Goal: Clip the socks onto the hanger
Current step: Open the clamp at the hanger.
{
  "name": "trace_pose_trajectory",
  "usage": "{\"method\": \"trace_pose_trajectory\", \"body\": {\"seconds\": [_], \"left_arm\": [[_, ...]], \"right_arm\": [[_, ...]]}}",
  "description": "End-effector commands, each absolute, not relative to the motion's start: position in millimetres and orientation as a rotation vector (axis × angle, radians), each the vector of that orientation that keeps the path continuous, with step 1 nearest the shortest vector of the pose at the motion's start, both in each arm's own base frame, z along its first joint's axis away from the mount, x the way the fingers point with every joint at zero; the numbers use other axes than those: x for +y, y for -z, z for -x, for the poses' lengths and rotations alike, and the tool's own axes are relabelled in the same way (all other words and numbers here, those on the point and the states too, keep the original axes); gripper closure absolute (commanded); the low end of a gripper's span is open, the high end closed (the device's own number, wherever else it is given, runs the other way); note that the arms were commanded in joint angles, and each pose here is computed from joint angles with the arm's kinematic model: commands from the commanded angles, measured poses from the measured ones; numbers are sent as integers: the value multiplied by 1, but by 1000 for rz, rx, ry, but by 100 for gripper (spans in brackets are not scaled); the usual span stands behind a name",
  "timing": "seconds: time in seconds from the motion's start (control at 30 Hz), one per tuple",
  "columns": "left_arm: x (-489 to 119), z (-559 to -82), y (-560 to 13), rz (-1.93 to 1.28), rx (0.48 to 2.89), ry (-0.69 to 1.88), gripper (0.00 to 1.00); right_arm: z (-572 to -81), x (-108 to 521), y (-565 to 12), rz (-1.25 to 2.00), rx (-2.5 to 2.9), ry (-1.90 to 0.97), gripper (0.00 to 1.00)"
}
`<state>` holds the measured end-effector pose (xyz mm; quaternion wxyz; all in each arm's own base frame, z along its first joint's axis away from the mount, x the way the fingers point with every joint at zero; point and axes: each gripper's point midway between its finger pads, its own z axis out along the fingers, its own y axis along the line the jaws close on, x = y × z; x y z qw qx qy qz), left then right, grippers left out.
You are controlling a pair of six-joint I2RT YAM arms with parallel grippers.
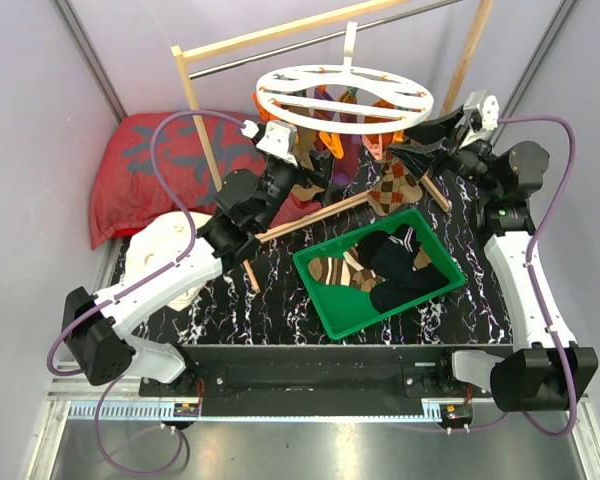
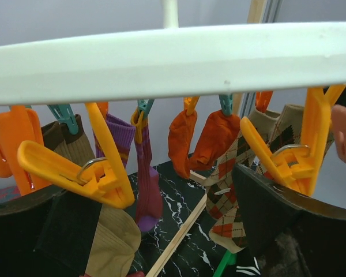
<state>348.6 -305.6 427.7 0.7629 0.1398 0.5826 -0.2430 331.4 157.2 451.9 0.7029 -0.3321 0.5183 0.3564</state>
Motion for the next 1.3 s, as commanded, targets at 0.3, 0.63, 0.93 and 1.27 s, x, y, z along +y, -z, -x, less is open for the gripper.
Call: {"method": "trace_pose_trajectory", "body": {"seconds": [0.3, 0.63, 0.93, 1.27], "left_arm": [[-316, -326, -440, -407, 1201, 631, 5], [-320, -314, -418, -475, 1210, 660, 3], [-340, -294, -404, -539, 1182, 736, 3], [-367, -283, -397, -540, 1181, 823, 3]], "right_arm": [[-314, 165, -489, 800, 1042, -851, 44], [-319, 160, -478, 668, 1113, -898, 62], [-320, 155, -465, 503, 1205, -953, 75], [-329, 150, -437, 302, 1377, -960, 92]]}}
